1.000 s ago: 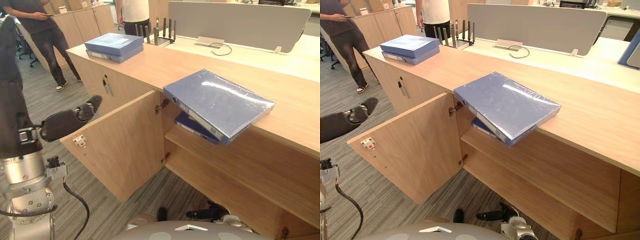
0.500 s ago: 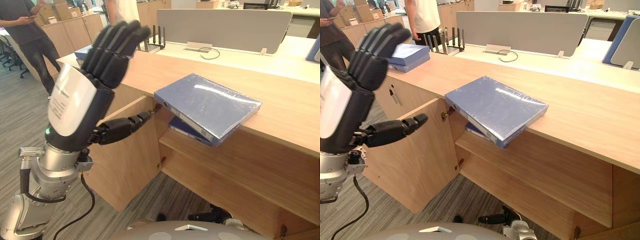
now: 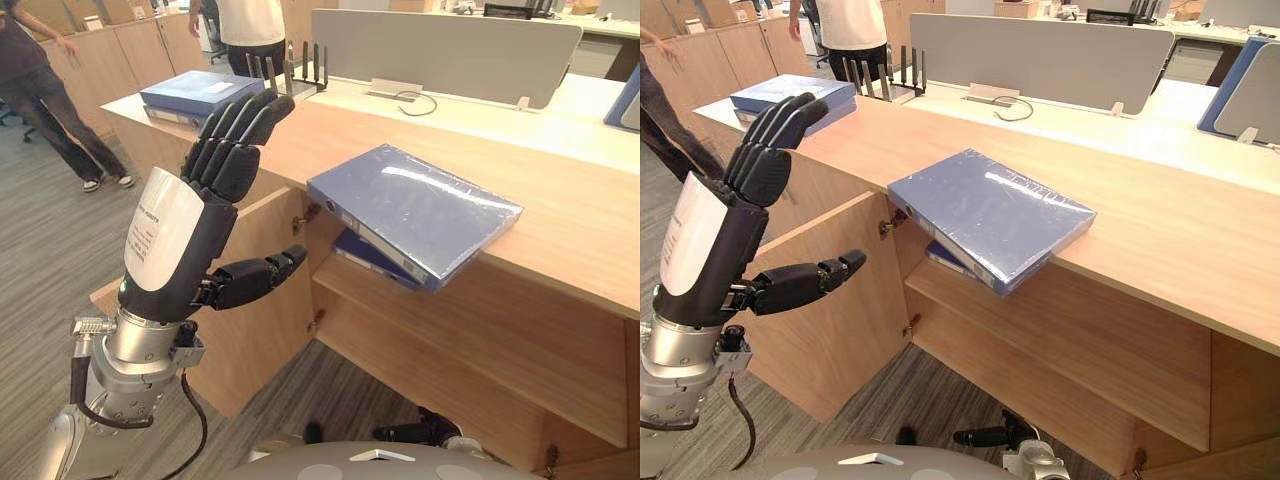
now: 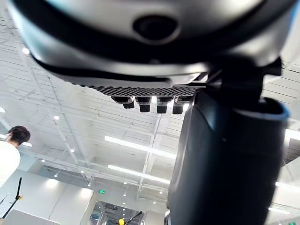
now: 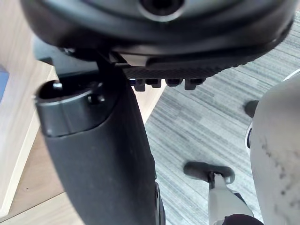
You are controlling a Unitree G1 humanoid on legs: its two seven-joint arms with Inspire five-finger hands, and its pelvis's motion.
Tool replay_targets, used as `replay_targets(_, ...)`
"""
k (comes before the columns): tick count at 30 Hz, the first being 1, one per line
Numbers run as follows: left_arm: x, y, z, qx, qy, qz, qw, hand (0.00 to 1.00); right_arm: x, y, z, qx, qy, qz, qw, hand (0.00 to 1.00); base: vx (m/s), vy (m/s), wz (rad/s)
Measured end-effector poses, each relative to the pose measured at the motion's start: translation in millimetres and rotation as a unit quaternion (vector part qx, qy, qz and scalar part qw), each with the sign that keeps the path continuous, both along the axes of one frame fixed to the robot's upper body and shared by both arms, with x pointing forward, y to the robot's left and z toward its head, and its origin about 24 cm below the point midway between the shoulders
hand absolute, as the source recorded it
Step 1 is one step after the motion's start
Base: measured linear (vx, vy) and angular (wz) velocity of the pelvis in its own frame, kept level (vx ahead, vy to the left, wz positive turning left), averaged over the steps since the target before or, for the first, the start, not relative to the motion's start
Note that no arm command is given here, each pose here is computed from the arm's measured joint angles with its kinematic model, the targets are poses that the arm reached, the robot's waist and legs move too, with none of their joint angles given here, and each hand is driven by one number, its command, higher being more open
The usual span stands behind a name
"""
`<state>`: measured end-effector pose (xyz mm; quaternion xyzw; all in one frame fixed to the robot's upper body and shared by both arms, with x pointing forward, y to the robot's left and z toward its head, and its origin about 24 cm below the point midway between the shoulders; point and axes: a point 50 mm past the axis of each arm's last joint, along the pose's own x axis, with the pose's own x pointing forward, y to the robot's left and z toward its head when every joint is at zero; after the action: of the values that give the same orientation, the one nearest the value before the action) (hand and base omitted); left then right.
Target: Walk over to the cabinet, pick up the folder, carry it to the office cabinet, place the folder inside the office cabinet, then close the office cabinet door
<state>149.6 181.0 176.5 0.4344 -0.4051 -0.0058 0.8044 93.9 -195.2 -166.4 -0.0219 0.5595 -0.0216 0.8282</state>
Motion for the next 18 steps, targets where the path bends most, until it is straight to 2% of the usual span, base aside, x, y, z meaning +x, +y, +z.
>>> replay_targets(4, 4, 2, -19, -0.04, 0.044, 0.023, 0.998, 1.0, 1, 2, 0, -0.003, 0.001, 0.009, 1.0, 1.0, 0.0, 0.002, -0.01)
replay_targets(7, 11, 5, -43, -0.035, 0.102, 0.049, 0.993, 1.0, 1, 2, 0, -0.008, 0.002, 0.01, 1.0, 1.0, 0.0, 0.0, 0.0)
replay_targets(10, 13, 4, -54, -0.025, 0.125, 0.056, 0.99, 1.0, 1, 2, -1, -0.009, 0.005, 0.01, 1.0, 1.0, 0.01, -0.003, -0.07)
replay_targets(18, 14, -11, -61, -0.014, 0.146, 0.02, 0.989, 1.0, 2, 2, 0, -0.011, 0.003, 0.01, 1.0, 1.0, 0.03, -0.008, -0.14)
